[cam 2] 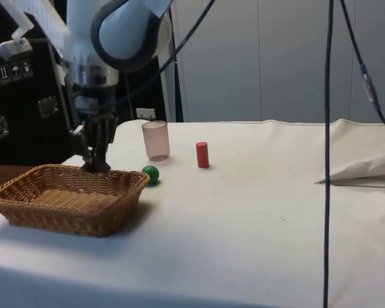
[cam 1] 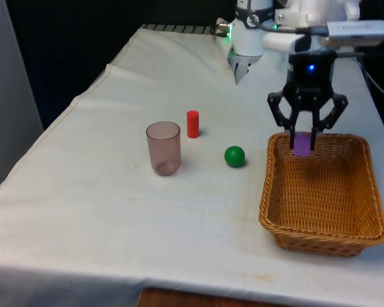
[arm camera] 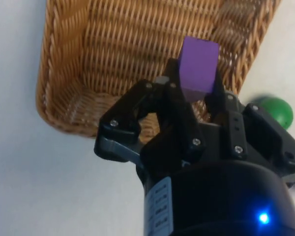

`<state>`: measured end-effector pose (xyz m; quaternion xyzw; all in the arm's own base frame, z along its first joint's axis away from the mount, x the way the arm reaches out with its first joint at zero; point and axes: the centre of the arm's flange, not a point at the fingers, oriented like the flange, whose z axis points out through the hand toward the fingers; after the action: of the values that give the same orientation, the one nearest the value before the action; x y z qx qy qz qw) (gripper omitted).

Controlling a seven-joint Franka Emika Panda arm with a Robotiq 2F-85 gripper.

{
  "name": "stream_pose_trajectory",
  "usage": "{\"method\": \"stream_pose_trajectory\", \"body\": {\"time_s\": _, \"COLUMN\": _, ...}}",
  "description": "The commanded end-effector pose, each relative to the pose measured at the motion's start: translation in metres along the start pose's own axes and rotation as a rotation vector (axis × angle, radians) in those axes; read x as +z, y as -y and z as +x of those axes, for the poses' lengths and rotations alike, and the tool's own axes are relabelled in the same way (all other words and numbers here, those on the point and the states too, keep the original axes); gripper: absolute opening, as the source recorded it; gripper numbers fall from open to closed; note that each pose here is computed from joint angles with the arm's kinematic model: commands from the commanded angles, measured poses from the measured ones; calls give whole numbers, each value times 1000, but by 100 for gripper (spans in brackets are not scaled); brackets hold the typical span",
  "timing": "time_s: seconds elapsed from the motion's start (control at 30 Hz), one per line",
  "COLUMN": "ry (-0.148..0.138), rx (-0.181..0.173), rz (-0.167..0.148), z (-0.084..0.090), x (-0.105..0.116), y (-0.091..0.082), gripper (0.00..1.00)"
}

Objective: Pick up the triangular block and place it into the basket.

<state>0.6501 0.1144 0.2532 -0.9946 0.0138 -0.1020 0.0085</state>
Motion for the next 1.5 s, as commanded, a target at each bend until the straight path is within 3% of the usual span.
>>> {"method": "stream_pose_trajectory", "body": {"time_s": 0.0, "ry": 1, "rx": -9, "rz": 8, "z": 4, "x": 7, "y": 5, "gripper": 34}}
{"method": "stream_pose_trajectory", "body": {"time_s": 0.27, "ry": 0, "rx": -34, "rz": 9, "z": 16, "x": 33, "y": 18, "gripper": 34}}
{"method": "stream_pose_trajectory", "body": {"time_s": 0.43, "ry": 11, "rx": -61, "rz": 24, "z": 9, "x": 50, "y": 22, "gripper": 34}}
{"method": "stream_pose_trajectory", "body": {"time_s": 0.47, "ry": 16, "rx": -56, "rz": 6, "z": 11, "x": 49, "y": 20, "gripper": 34}}
{"method": "stream_pose_trajectory", "body": {"time_s": 0.5, "ry": 12, "rx": -64, "rz": 25, "z": 8, "x": 52, "y": 22, "gripper": 34}}
{"method": "stream_pose_trajectory", "body": {"time_s": 0.67, "ry": 13, "rx": -76, "rz": 28, "z": 5, "x": 59, "y": 22, "gripper": 34}}
{"method": "stream_pose_trajectory", "body": {"time_s": 0.7, "ry": 13, "rx": -77, "rz": 28, "z": 6, "x": 60, "y": 22, "gripper": 41}}
{"method": "stream_pose_trajectory", "body": {"time_s": 0.73, "ry": 14, "rx": -76, "rz": 9, "z": 5, "x": 59, "y": 20, "gripper": 45}}
{"method": "stream_pose_trajectory", "body": {"time_s": 0.77, "ry": 14, "rx": -78, "rz": 28, "z": 5, "x": 61, "y": 22, "gripper": 45}}
{"method": "stream_pose_trajectory", "body": {"time_s": 0.8, "ry": 15, "rx": -79, "rz": 28, "z": 5, "x": 61, "y": 22, "gripper": 50}}
{"method": "stream_pose_trajectory", "body": {"time_s": 1.0, "ry": 15, "rx": -81, "rz": 28, "z": 6, "x": 63, "y": 23, "gripper": 84}}
{"method": "stream_pose_trajectory", "body": {"time_s": 1.03, "ry": 16, "rx": -80, "rz": 9, "z": 5, "x": 62, "y": 21, "gripper": 89}}
{"method": "stream_pose_trajectory", "body": {"time_s": 1.07, "ry": 15, "rx": -81, "rz": 28, "z": 6, "x": 63, "y": 23, "gripper": 89}}
{"method": "stream_pose_trajectory", "body": {"time_s": 1.13, "ry": 15, "rx": -80, "rz": 29, "z": 6, "x": 63, "y": 23, "gripper": 98}}
{"method": "stream_pose_trajectory", "body": {"time_s": 1.33, "ry": 15, "rx": -79, "rz": 27, "z": 6, "x": 61, "y": 26, "gripper": 100}}
{"method": "stream_pose_trajectory", "body": {"time_s": 1.37, "ry": 15, "rx": -82, "rz": 13, "z": 6, "x": 62, "y": 23, "gripper": 100}}
{"method": "stream_pose_trajectory", "body": {"time_s": 1.4, "ry": 14, "rx": -80, "rz": 29, "z": 6, "x": 60, "y": 29, "gripper": 100}}
{"method": "stream_pose_trajectory", "body": {"time_s": 1.47, "ry": 14, "rx": -80, "rz": 32, "z": 5, "x": 59, "y": 31, "gripper": 100}}
